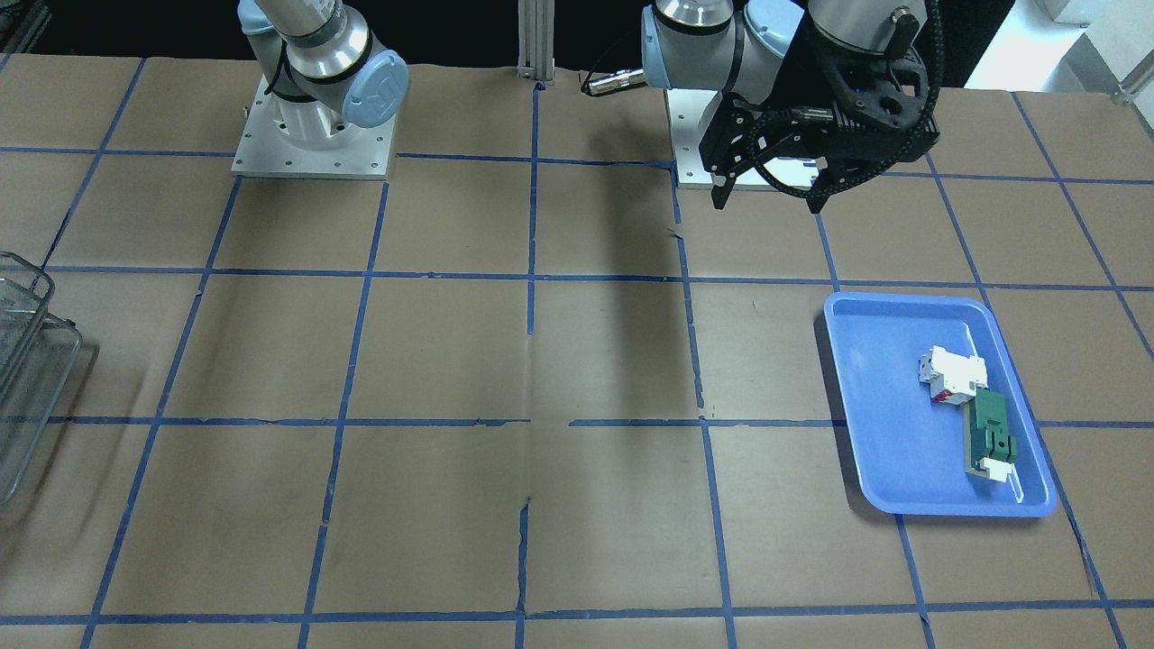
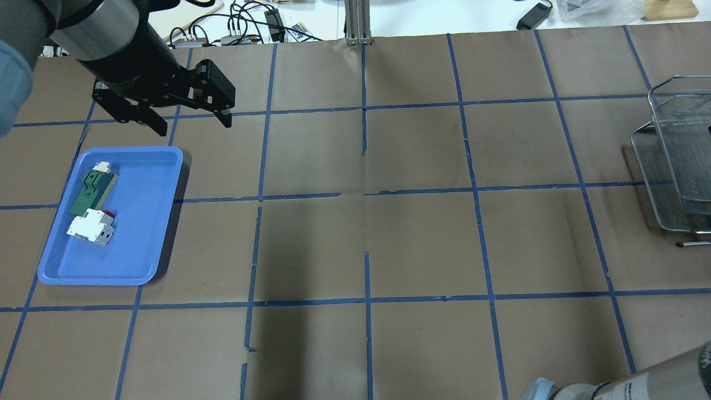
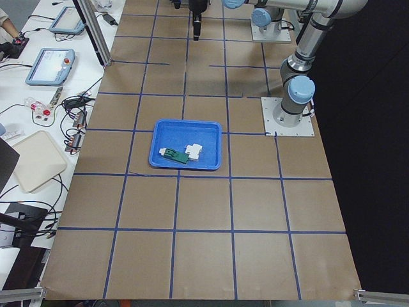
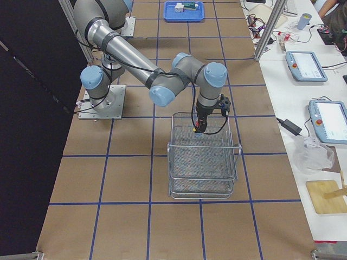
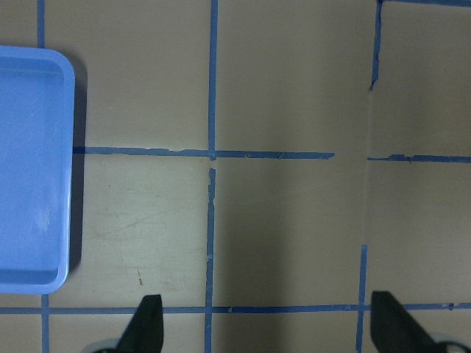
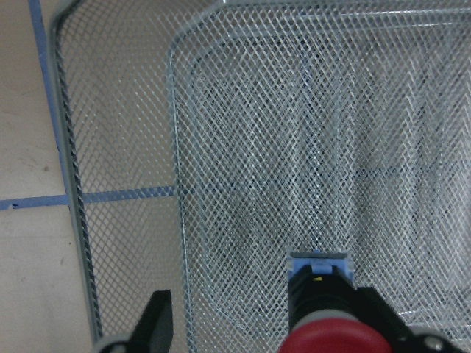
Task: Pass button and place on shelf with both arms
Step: 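Lower the button into the mesh basket with the right gripper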
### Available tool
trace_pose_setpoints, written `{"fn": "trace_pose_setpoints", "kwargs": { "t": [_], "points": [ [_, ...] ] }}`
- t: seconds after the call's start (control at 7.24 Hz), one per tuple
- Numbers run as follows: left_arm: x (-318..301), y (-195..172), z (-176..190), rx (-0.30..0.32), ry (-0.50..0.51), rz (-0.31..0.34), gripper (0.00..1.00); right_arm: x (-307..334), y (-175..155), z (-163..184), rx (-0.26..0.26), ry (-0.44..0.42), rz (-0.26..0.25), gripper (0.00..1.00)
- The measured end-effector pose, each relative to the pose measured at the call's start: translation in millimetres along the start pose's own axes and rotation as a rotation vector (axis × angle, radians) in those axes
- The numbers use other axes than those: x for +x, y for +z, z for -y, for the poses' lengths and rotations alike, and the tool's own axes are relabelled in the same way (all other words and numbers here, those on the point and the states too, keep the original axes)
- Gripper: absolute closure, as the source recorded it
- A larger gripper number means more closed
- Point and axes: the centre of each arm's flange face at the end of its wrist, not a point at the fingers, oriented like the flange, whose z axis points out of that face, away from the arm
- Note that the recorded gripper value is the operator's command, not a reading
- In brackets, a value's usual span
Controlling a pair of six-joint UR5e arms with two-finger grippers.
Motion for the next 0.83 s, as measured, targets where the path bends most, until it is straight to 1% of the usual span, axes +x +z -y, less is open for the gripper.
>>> {"fn": "trace_pose_setpoints", "kwargs": {
  "t": [0.14, 0.28, 0.41, 0.55, 0.83],
  "points": [
    [-0.1, -0.1, 0.0, 0.000, 0.000, 0.001, 0.00, -0.8, 2.2, 0.1, -0.004, 0.004, 0.013, 0.60],
    [-0.1, 0.0, 0.0, 0.000, 0.000, 0.001, 0.00, -1.3, 3.9, -0.7, -0.011, 0.006, 0.020, 0.01],
    [-0.1, 0.2, 0.0, 0.000, 0.000, 0.001, 0.00, -1.6, 4.9, -1.5, -0.018, 0.006, 0.024, 0.00],
    [-0.2, 0.3, -0.1, 0.000, 0.000, 0.001, 0.00, -0.7, 6.1, -2.9, -0.032, 0.003, 0.016, 0.00],
    [-0.1, 0.3, -0.1, 0.000, 0.000, 0.000, 0.00, 3.6, 1.9, -10.2, -0.094, -0.008, -0.032, 0.00]
  ]
}}
